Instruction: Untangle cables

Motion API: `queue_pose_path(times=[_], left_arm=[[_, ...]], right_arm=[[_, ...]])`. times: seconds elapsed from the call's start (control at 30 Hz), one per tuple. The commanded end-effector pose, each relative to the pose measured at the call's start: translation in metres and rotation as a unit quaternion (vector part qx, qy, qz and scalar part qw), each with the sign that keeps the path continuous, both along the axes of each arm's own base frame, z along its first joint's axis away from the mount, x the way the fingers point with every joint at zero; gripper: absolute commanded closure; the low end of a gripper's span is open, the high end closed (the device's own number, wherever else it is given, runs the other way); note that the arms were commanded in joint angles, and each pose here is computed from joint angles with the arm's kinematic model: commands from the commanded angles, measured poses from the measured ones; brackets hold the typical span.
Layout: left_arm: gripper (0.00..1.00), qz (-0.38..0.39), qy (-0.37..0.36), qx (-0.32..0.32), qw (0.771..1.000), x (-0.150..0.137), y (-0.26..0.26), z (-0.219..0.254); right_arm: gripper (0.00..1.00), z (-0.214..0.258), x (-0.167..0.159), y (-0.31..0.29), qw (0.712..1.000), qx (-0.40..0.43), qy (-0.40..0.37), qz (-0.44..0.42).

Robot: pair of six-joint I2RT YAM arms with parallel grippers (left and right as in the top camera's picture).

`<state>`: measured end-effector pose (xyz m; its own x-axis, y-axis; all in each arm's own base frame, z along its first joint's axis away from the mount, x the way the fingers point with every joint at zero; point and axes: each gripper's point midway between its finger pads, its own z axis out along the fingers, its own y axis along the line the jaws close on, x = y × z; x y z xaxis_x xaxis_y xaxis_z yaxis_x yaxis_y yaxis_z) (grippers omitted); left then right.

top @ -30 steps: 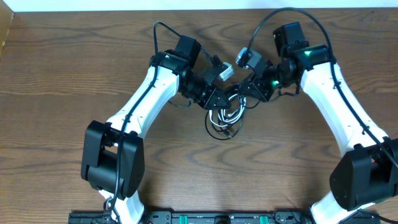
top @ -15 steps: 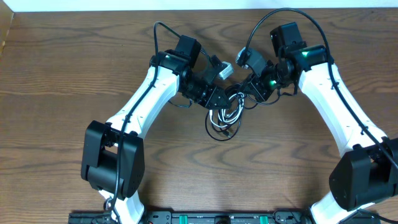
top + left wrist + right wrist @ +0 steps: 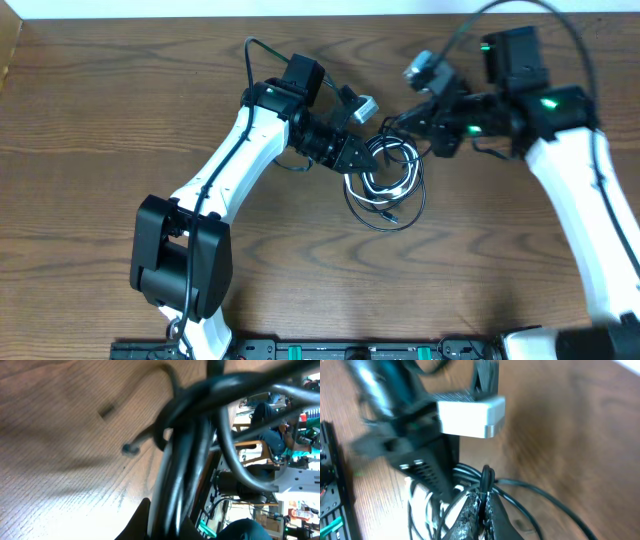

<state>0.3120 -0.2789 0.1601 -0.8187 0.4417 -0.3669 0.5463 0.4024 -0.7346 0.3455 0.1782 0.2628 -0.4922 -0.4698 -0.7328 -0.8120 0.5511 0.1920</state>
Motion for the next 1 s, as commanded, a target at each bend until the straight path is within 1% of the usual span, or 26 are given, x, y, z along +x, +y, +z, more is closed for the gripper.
queue_pose_path(times=[0.0,0.13,0.27,0.3,0.33,0.37,0.47,0.57,0.67,0.73,0.83,0.9,0.93,0.97], left_arm=[[0.92,0.013,0.008,0.023,1.0,0.003,0.005,-0.009],[0.93,0.013,0.007,0.023,1.0,0.003,0.005,-0.009],[0.93,0.013,0.007,0.023,1.0,0.003,0.005,-0.009],[0.93,0.013,0.007,0.023,1.0,0.003,0.005,-0.009],[0.93,0.013,0.007,0.023,1.0,0.003,0.005,-0.009],[0.93,0.013,0.007,0.023,1.0,0.003,0.005,-0.009],[0.92,0.013,0.007,0.023,1.0,0.003,0.005,-0.009],[0.93,0.013,0.007,0.023,1.0,0.003,0.005,-0.009],[0.93,0.013,0.007,0.023,1.0,0.003,0.005,-0.009],[0.93,0.013,0.007,0.023,1.0,0.003,0.005,-0.009],[0.93,0.013,0.007,0.023,1.0,0.003,0.005,-0.009],[0.92,0.013,0.007,0.023,1.0,0.003,0.005,-0.009],[0.93,0.013,0.007,0.023,1.0,0.003,0.005,-0.009],[0.93,0.013,0.007,0.023,1.0,0.003,0.005,-0.009]], right_arm=[[0.99,0.047,-0.014,-0.009,0.998,0.029,-0.054,0.001],[0.99,0.057,-0.028,-0.012,0.997,0.024,-0.07,0.008],[0.99,0.053,-0.03,-0.013,0.998,0.019,-0.06,0.006],[0.86,0.049,-0.028,-0.014,0.998,0.015,-0.057,0.004],[0.66,0.046,-0.026,-0.015,0.998,0.01,-0.054,0.0],[0.51,0.037,-0.019,-0.019,0.999,-0.006,-0.047,-0.011],[0.42,0.023,-0.011,-0.021,0.999,-0.017,-0.03,-0.016],[0.37,0.005,-0.003,-0.019,1.0,-0.022,-0.005,-0.015],[0.37,-0.014,0.006,-0.017,0.999,-0.026,0.02,-0.013],[0.39,-0.026,0.013,-0.014,0.999,-0.028,0.032,-0.011],[0.52,-0.041,0.022,-0.009,0.999,-0.028,0.043,-0.006],[0.63,-0.049,0.026,-0.003,0.998,-0.026,0.049,0.001],[0.66,-0.054,0.027,0.001,0.998,-0.027,0.053,0.005],[0.66,-0.058,0.028,0.004,0.998,-0.028,0.056,0.009]])
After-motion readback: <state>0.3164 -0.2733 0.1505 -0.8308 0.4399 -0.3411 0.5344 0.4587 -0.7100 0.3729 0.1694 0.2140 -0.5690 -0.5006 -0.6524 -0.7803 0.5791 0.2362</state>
